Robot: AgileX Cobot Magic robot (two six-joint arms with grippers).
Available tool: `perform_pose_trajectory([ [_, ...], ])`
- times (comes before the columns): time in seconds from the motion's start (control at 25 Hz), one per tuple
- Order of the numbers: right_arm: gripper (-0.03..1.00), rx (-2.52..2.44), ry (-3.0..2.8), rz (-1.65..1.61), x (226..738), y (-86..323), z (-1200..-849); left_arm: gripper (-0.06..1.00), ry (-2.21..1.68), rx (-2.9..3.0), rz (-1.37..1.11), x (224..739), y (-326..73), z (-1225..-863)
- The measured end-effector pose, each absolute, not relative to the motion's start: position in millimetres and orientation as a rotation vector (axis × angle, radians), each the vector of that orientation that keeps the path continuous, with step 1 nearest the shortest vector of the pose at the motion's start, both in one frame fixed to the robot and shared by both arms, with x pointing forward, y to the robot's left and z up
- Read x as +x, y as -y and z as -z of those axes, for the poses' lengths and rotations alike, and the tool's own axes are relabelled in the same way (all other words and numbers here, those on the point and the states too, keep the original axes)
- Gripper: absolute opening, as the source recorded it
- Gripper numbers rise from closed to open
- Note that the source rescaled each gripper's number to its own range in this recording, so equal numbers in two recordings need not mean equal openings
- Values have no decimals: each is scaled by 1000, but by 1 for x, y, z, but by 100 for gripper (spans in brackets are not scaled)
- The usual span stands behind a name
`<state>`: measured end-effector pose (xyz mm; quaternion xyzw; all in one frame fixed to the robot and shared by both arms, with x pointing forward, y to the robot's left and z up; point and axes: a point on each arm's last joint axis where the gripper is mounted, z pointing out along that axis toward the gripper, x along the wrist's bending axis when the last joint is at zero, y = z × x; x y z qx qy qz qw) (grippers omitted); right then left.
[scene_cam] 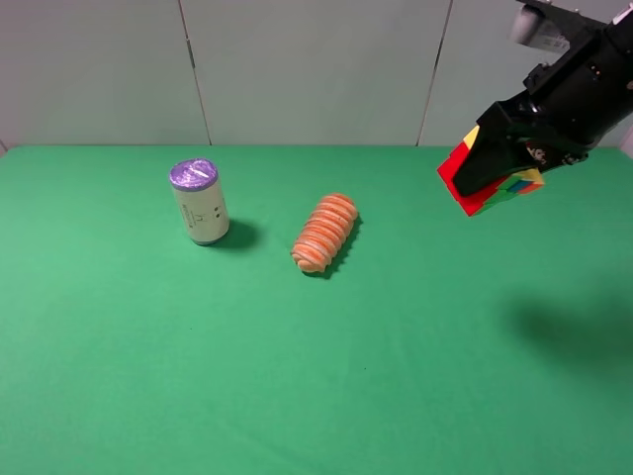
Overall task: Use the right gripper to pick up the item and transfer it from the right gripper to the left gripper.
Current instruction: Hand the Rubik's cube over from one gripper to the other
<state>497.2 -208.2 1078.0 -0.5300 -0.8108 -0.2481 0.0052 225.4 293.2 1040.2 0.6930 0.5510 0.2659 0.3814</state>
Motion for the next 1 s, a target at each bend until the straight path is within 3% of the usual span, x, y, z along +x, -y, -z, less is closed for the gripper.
perform_pose_trajectory([
  [0.36, 1, -1523, 2418, 910, 490, 189, -1085, 97, -1399, 1764, -659, 225, -292, -1040],
  [0.76, 1, -1327, 2370, 1009, 484, 179, -1092, 87, -1337, 1689, -539, 225, -281, -1046],
  [1.0, 1, -1256, 2325, 1039, 480, 175, -1095, 87, -1263, 1773, -445, 252, -268, -1055],
])
